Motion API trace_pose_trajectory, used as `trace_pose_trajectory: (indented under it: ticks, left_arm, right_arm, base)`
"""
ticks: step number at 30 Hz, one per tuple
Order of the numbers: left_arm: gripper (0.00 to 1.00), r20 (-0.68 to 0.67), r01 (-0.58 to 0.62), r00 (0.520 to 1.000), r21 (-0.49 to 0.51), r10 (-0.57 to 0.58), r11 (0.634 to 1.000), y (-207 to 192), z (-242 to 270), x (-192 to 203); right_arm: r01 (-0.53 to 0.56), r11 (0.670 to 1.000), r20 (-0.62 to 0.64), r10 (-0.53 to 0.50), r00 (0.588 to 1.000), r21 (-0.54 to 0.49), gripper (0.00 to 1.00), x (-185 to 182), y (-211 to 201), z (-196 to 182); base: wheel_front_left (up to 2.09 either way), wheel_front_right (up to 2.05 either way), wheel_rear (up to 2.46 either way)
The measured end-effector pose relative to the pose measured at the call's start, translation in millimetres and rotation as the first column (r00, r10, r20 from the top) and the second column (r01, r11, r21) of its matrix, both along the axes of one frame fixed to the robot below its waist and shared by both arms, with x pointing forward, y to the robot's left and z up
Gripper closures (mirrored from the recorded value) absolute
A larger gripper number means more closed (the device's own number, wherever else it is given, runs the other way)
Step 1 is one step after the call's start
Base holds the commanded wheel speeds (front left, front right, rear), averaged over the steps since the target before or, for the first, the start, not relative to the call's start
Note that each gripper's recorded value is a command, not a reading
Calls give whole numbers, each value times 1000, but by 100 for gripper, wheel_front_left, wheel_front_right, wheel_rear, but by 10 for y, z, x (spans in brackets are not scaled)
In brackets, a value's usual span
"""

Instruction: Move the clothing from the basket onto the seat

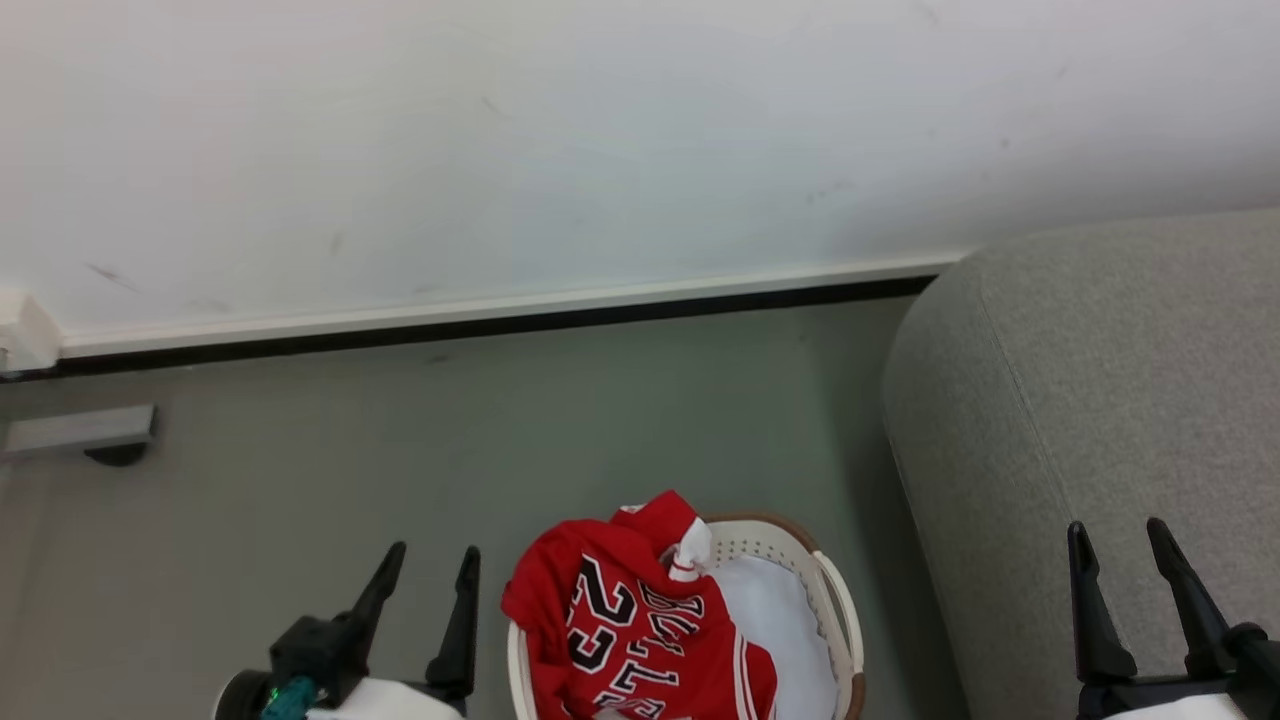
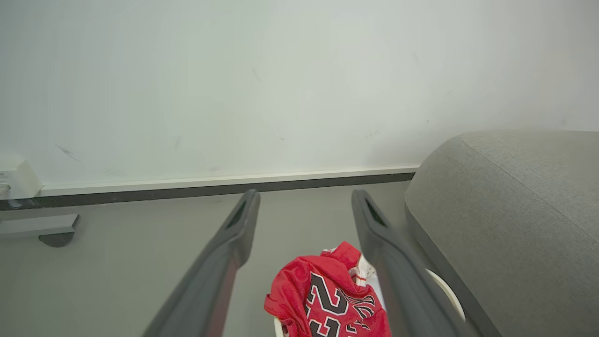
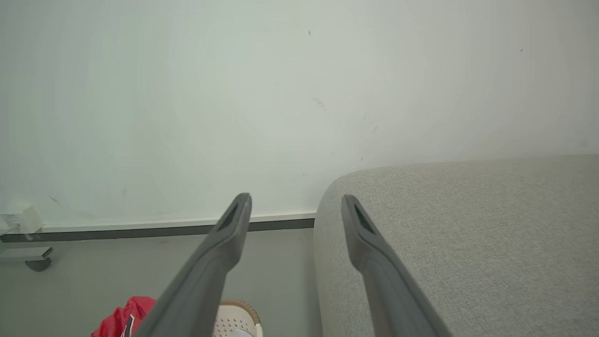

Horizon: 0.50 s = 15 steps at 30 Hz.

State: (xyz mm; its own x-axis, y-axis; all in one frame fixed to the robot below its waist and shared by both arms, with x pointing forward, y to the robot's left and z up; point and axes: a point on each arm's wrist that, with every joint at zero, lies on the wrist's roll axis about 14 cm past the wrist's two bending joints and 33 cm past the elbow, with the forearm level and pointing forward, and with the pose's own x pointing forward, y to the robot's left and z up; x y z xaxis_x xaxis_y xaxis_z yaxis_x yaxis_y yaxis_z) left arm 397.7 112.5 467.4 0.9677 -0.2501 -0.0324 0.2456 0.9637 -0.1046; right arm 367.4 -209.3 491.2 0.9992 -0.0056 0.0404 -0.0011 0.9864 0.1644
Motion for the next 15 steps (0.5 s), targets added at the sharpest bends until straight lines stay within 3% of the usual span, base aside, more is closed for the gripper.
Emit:
trace_pose_trajectory:
  ticks: [7,15]
  left_arm:
    - [0,-80,169,983,45,-165,985,-550,-355,367]
    - [0,-262,350,912,99,-315,932,-1015,-1152,672]
  right_arm:
    - [32,999,12,-32,999,16,0,213,-67,19]
    - [60,998,-2,-60,998,17,0,540,-138,-101]
  base:
    - [0,0,0]
    - [0,0,0]
